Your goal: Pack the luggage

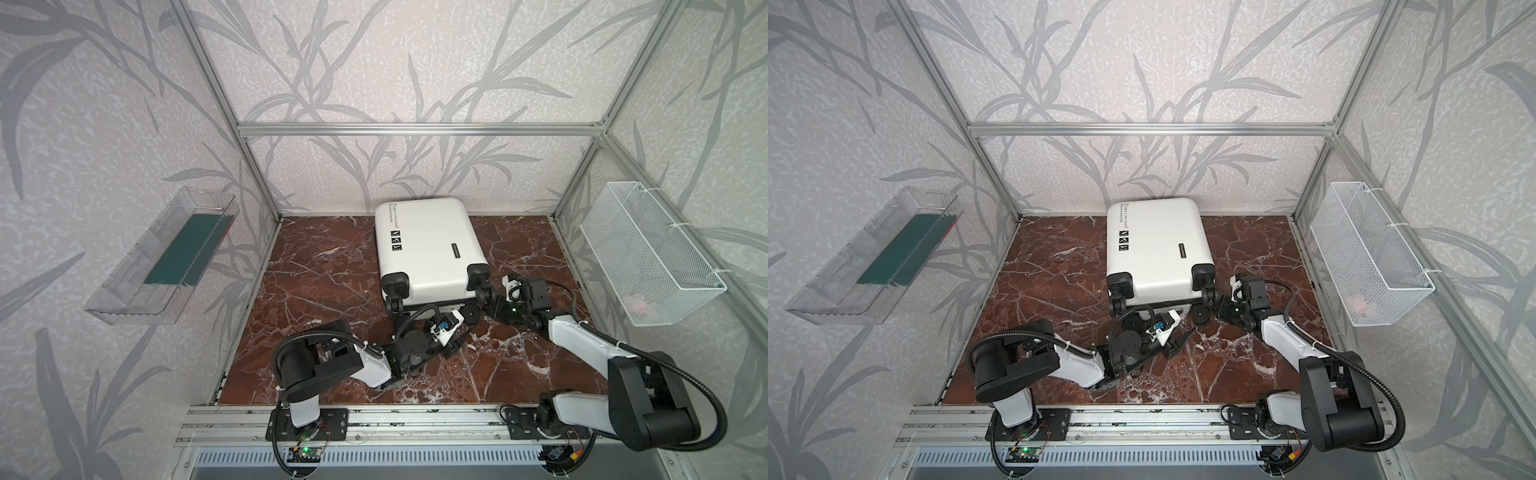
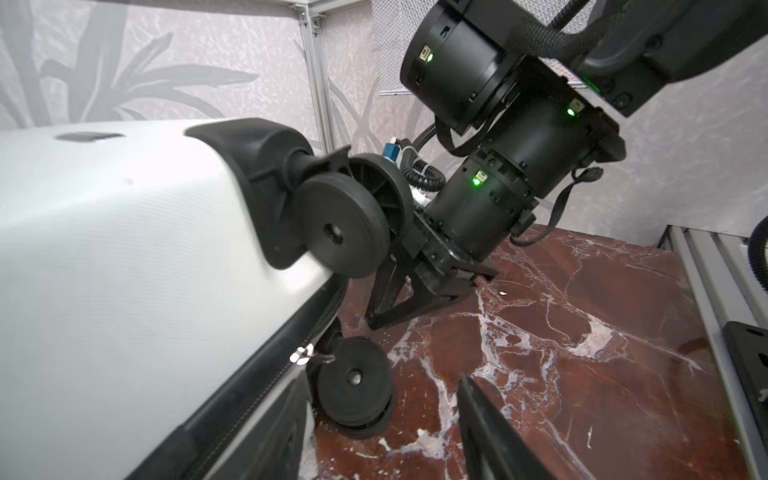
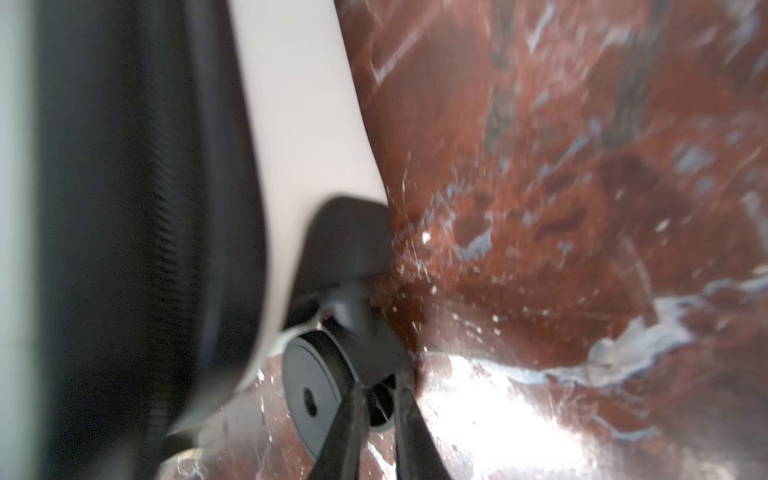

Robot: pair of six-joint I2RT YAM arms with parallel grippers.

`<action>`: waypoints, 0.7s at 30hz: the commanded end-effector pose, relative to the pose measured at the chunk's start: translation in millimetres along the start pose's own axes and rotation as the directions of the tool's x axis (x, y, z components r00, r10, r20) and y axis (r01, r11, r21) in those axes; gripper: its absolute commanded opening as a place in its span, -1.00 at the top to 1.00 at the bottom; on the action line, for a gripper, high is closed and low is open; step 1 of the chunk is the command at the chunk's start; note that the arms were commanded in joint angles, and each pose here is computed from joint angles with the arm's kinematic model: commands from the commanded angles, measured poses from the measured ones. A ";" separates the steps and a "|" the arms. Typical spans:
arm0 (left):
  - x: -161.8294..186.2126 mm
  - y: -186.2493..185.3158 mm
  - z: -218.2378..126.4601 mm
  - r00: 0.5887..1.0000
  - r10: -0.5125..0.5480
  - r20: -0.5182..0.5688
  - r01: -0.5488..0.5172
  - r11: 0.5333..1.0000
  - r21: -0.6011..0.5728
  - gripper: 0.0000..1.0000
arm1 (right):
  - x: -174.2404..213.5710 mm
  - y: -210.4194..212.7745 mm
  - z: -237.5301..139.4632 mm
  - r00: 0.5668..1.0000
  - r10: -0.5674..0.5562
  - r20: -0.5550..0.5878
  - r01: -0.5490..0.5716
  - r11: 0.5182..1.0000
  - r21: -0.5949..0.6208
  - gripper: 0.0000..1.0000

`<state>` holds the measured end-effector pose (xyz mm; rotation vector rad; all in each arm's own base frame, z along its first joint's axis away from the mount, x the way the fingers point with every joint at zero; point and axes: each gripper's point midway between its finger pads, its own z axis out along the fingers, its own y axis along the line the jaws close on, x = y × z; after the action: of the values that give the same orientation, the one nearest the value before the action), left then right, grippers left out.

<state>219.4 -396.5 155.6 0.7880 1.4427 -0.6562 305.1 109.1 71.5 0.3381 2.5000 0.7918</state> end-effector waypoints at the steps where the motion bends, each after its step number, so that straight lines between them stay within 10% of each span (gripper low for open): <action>1: -25.5 14.9 -10.8 0.999 0.026 0.042 -0.023 0.998 -0.063 -0.34 | -18.3 11.5 -16.6 0.998 -0.054 0.031 0.054 0.999 0.004 0.63; 21: -31.8 110.3 -34.2 0.956 -0.223 -0.190 0.163 0.943 -0.291 -0.44 | -40.3 55.3 -34.1 0.990 -0.123 0.075 0.127 0.990 -0.055 0.66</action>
<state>266.5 -324.4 191.4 0.6055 1.7327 -0.5359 327.4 111.6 131.8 0.2228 2.4151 0.7574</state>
